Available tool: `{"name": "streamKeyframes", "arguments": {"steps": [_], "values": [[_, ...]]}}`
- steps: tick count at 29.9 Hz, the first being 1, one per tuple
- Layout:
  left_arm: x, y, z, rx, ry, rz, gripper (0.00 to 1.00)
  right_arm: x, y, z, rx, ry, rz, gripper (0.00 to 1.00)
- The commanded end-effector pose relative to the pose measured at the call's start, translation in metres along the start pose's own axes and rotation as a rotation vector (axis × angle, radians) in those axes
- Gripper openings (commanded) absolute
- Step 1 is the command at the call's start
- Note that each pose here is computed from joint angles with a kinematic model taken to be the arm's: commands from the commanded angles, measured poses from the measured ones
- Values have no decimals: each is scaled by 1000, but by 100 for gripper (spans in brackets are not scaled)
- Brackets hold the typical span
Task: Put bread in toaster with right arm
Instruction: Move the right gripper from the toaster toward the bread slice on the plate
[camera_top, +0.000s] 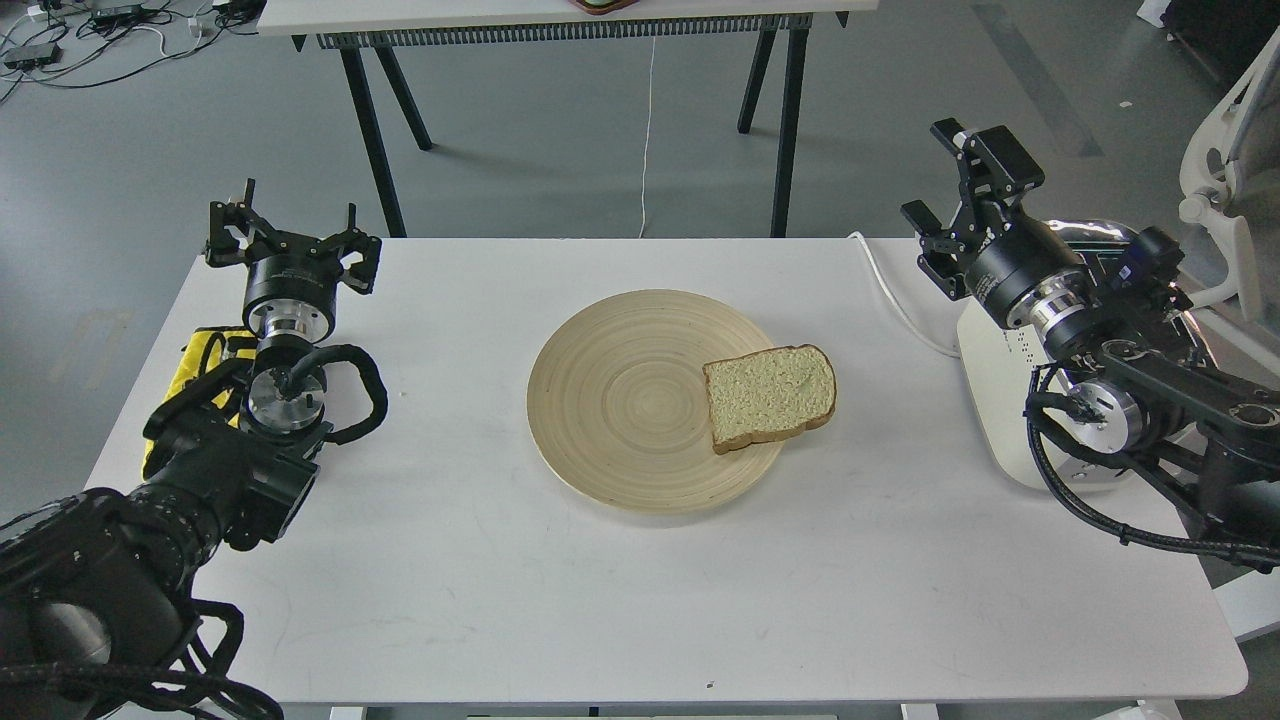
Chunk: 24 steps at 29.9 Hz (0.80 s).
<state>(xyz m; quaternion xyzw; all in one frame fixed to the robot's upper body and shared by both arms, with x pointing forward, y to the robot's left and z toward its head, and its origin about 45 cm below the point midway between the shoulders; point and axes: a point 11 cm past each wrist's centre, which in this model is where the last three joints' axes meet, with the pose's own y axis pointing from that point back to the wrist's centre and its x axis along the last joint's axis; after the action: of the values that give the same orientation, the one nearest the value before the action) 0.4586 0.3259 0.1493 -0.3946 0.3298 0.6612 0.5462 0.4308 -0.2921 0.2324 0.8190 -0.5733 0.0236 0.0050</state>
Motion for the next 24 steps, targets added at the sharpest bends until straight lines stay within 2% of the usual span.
{"name": "streamKeyframes", "arguments": {"steps": [1, 8, 16, 24], "values": [[0, 0, 0, 1, -1, 0, 100, 1, 0, 0, -1, 25, 10, 99], [-1, 0, 0, 0, 0, -2, 100, 1, 6, 15, -34, 159, 45, 99], [0, 0, 0, 0, -1, -1, 100, -30, 9, 63, -128, 233, 70, 99], [0, 0, 0, 0, 1, -1, 100, -43, 18, 89, -184, 289, 68, 99]]}}
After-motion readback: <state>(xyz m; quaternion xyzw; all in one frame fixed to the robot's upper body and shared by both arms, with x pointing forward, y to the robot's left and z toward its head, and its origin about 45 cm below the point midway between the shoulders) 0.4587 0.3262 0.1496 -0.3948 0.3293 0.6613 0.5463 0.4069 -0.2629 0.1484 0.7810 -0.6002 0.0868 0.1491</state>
